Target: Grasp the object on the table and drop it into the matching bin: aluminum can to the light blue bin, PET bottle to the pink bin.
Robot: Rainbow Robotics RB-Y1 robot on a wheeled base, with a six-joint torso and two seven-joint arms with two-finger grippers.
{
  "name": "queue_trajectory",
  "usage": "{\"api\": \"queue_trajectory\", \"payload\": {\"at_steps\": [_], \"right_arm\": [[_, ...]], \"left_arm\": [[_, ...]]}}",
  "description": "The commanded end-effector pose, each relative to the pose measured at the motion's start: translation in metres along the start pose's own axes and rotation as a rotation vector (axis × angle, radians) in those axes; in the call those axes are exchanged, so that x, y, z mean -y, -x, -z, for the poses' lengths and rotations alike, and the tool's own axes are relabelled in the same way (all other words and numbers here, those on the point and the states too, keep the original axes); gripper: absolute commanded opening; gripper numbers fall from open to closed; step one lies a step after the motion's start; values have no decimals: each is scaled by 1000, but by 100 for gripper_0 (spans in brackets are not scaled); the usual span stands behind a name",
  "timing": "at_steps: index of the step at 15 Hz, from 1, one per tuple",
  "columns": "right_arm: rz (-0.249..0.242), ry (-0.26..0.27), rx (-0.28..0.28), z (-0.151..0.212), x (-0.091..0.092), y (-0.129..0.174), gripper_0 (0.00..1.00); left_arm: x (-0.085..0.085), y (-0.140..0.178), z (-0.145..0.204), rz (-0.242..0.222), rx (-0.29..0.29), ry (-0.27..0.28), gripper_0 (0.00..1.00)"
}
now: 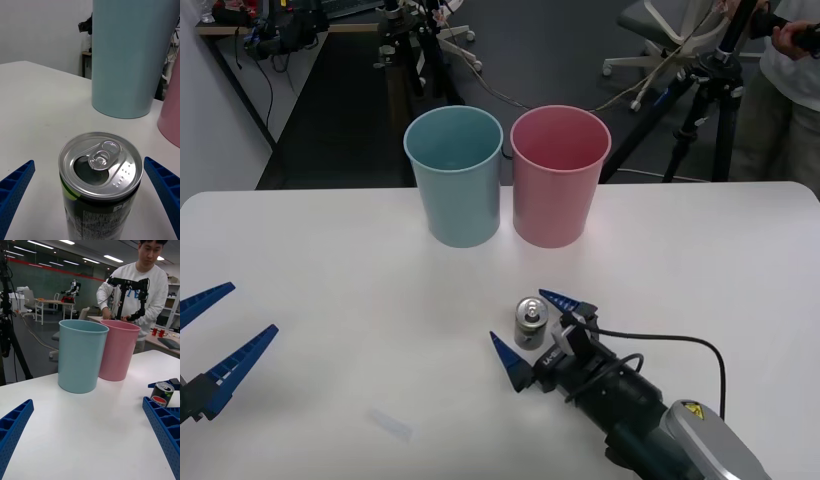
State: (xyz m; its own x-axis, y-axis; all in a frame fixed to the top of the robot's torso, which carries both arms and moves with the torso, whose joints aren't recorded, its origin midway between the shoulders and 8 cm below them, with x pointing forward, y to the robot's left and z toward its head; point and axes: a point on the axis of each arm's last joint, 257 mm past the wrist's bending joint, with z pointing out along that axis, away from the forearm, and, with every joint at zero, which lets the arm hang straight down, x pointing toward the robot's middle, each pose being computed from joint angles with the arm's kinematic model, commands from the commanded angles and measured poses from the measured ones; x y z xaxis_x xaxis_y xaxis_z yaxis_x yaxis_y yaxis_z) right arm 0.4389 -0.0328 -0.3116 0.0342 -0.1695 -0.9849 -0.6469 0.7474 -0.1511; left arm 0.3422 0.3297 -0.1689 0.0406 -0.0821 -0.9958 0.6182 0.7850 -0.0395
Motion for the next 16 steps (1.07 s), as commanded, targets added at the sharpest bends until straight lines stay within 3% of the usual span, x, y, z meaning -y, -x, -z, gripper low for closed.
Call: {"api": "queue_trajectory", "payload": {"at_steps": [1, 11, 16], "right_arm": [[0, 0, 0, 0, -1, 0, 0], [-5, 8, 21, 2, 1, 7, 0], [-10, 6, 83, 9, 5, 39, 0]], "left_arm": [[0, 0, 0, 0, 0, 0, 100], [0, 0, 0, 0, 0, 0, 100], [0, 0, 0, 0, 0, 0, 100]]}}
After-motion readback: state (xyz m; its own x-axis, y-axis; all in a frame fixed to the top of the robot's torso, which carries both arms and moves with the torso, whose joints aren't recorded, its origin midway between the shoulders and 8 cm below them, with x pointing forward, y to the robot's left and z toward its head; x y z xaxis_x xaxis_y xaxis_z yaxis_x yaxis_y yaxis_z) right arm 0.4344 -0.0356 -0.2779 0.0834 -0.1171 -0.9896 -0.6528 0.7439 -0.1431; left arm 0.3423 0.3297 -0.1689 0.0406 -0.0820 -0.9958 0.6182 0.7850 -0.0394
